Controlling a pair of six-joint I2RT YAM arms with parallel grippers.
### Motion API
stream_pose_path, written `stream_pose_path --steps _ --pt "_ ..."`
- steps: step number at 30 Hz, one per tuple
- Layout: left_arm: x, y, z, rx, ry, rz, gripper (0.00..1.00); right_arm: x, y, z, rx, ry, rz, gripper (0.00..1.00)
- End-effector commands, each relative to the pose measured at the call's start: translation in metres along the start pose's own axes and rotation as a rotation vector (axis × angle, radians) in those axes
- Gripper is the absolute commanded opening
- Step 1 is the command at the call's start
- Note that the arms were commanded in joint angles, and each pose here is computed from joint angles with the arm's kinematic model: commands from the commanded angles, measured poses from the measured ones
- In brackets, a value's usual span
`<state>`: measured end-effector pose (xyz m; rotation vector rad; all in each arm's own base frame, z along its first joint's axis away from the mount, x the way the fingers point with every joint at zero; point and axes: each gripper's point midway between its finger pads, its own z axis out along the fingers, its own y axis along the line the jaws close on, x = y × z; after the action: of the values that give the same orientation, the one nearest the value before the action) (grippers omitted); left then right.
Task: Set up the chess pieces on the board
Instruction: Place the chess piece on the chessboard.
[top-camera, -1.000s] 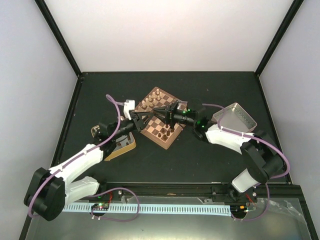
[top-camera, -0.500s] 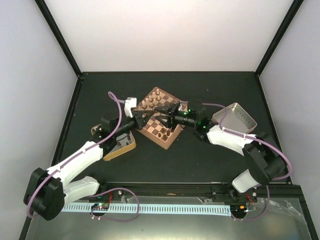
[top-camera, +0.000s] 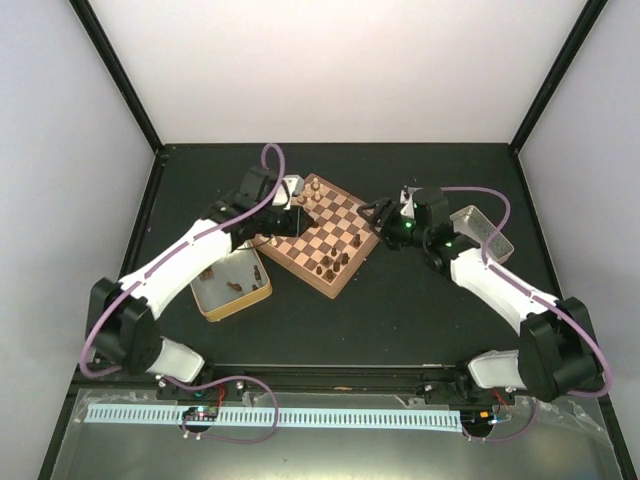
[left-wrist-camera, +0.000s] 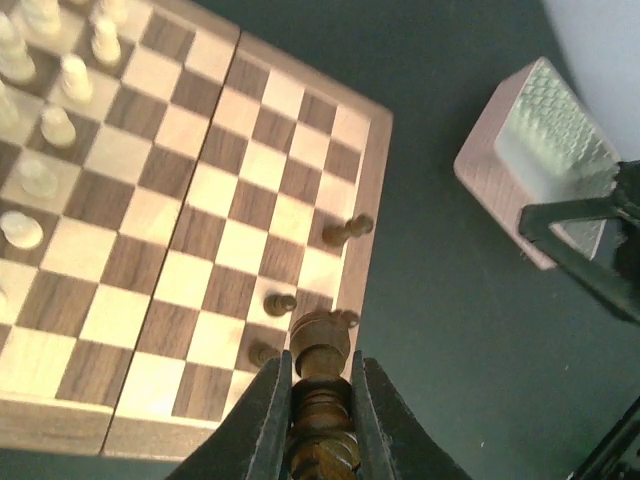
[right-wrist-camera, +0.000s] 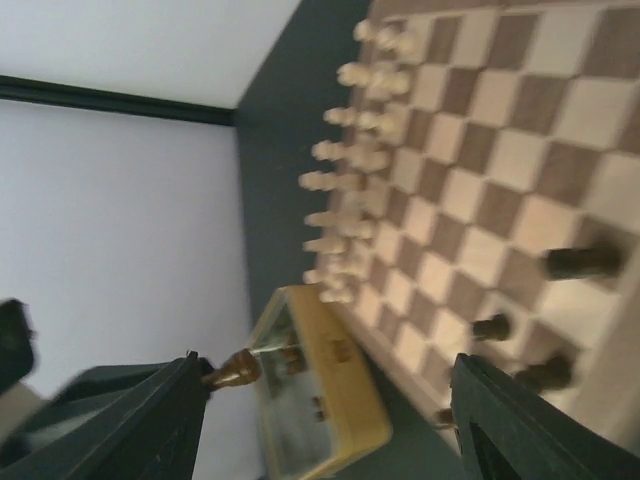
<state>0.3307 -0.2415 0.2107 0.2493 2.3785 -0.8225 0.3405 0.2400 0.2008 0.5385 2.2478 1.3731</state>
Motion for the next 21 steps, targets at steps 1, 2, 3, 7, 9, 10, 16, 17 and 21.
stream_pose_path --steps 1,2,3,7,9,10,16,17,21 --pt "0.026 -0.001 0.007 -0.107 0.221 0.029 0.02 -0.010 -0.048 -0.026 0.241 -0.090 -0.180 0.68" --pt "0.027 -0.003 0.012 -0.126 0.246 0.043 0.02 -0.013 -0.054 -0.033 0.274 -0.121 -0.198 0.68" --pt "0.030 -0.004 0.020 -0.144 0.278 0.057 0.02 -0.017 -0.060 -0.040 0.308 -0.155 -0.208 0.68" --pt "0.036 -0.013 0.047 -0.183 0.373 0.097 0.02 -0.027 -0.079 -0.067 0.420 -0.260 -0.237 0.68" --pt "0.040 -0.020 0.060 -0.187 0.409 0.117 0.02 -0.032 -0.089 -0.083 0.481 -0.320 -0.245 0.68" --pt "0.042 -0.022 0.066 -0.189 0.431 0.125 0.03 -0.035 -0.092 -0.093 0.505 -0.352 -0.251 0.68" --pt "0.050 -0.035 0.101 -0.186 0.514 0.158 0.04 -0.042 -0.109 -0.136 0.608 -0.500 -0.276 0.68" --pt "0.051 -0.036 0.106 -0.190 0.525 0.159 0.04 -0.042 -0.109 -0.140 0.607 -0.514 -0.278 0.68" --pt "0.049 -0.033 0.121 -0.238 0.543 0.168 0.05 -0.039 -0.112 -0.147 0.591 -0.535 -0.277 0.68"
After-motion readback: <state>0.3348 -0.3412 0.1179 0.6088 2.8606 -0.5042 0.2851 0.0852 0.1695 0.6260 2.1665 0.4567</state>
